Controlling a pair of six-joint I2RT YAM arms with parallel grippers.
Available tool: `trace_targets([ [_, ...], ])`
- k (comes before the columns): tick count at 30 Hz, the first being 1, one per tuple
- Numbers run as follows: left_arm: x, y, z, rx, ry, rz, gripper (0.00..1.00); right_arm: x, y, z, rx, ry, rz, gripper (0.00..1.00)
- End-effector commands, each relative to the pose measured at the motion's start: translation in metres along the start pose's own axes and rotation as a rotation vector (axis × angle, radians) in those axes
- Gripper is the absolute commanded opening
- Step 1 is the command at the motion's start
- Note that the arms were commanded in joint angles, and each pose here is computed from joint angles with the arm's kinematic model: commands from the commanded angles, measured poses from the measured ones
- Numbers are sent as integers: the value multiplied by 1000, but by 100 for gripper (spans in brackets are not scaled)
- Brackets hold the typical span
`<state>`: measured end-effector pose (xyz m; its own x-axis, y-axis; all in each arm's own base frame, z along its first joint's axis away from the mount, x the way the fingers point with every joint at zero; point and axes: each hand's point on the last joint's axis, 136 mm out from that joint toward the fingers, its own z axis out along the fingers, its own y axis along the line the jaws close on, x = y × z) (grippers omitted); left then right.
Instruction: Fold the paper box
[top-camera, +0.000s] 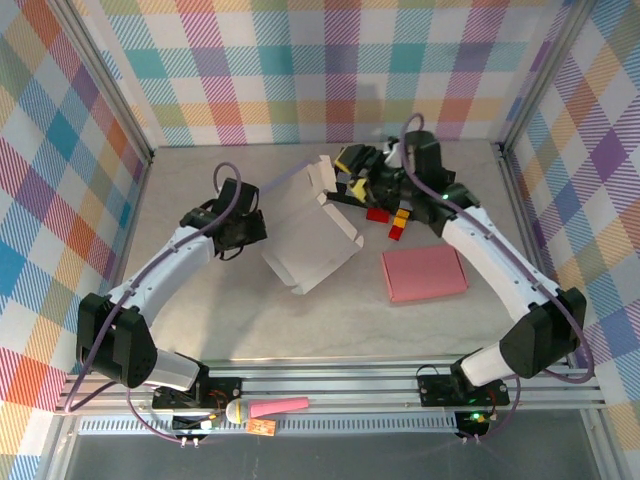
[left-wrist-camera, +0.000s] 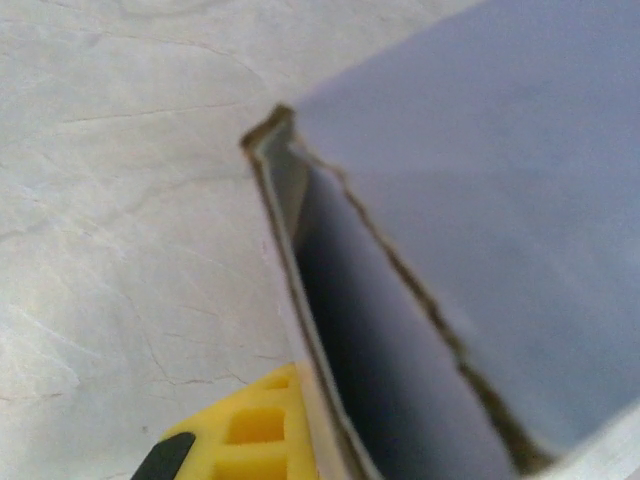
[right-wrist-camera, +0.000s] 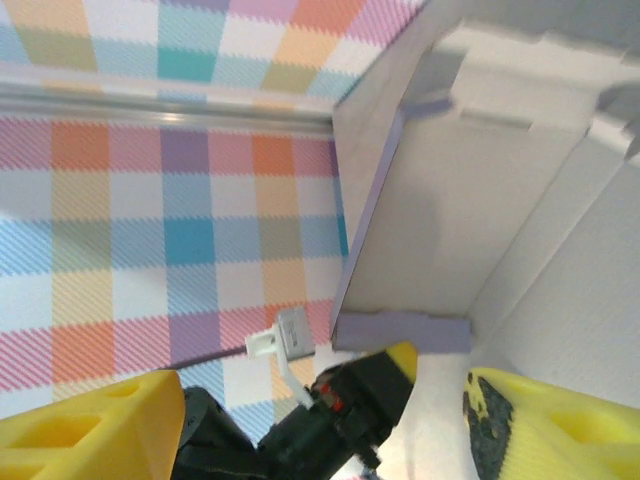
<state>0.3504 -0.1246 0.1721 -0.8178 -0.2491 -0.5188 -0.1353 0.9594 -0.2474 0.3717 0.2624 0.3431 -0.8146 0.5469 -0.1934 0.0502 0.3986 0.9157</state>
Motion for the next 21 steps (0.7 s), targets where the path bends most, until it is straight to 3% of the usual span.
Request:
trace_targets([
  [1, 10, -22, -9, 147, 109, 75, 0, -12, -37, -12, 161, 9, -33, 71],
  [5, 5, -46, -17, 317, 141, 131, 0, -42, -38, -29, 139, -6, -146, 54],
  [11, -8, -78, -30, 642, 193, 99, 0, -73, -36, -51, -52, 49, -322, 28],
  [16, -6, -97, -24, 812, 307, 66, 0, -76, -37, -50, -175, 159, -425, 27],
  [21, -8, -103, -24, 872, 333, 83, 0, -75, -35, -37, -265, 246, -445, 32],
])
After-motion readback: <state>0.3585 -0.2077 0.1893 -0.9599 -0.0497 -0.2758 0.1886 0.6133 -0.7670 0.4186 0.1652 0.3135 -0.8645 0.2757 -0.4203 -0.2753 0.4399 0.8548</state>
